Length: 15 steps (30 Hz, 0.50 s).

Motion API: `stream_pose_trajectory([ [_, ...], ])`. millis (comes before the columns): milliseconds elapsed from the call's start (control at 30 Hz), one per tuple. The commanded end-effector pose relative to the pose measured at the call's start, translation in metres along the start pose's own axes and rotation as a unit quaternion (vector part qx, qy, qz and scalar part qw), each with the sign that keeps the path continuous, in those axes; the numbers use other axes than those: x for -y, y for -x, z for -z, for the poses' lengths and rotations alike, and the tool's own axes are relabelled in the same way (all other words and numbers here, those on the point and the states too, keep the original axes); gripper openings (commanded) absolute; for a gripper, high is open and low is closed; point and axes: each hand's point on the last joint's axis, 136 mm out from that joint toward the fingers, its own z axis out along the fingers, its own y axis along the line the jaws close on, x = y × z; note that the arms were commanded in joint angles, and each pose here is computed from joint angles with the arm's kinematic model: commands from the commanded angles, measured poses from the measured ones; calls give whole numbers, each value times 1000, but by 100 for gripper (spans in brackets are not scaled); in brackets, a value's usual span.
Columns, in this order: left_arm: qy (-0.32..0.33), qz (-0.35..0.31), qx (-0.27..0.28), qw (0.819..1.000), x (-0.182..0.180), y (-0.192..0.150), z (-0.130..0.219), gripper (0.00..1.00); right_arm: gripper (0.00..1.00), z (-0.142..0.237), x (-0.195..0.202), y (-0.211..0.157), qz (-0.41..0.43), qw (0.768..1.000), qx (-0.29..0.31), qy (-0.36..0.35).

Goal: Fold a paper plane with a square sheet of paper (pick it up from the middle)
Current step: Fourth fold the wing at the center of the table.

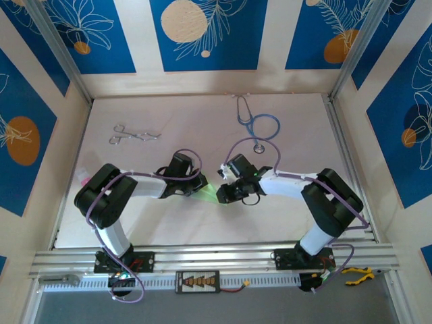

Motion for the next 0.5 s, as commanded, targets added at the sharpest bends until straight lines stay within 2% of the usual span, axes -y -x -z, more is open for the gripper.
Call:
stream_pose_trajectory([
  [0,37,14,-9,999,-26,-5,-4,4,22,-4,2,-9,17,999,-24,-13],
  [233,35,15,-10,999,-25,-5,-4,4,22,-9,13,-15,24,998,-37,-52],
  [467,35,15,-11,999,-26,-6,-5,4,20,-9,13,-15,33,997,-40,-58],
])
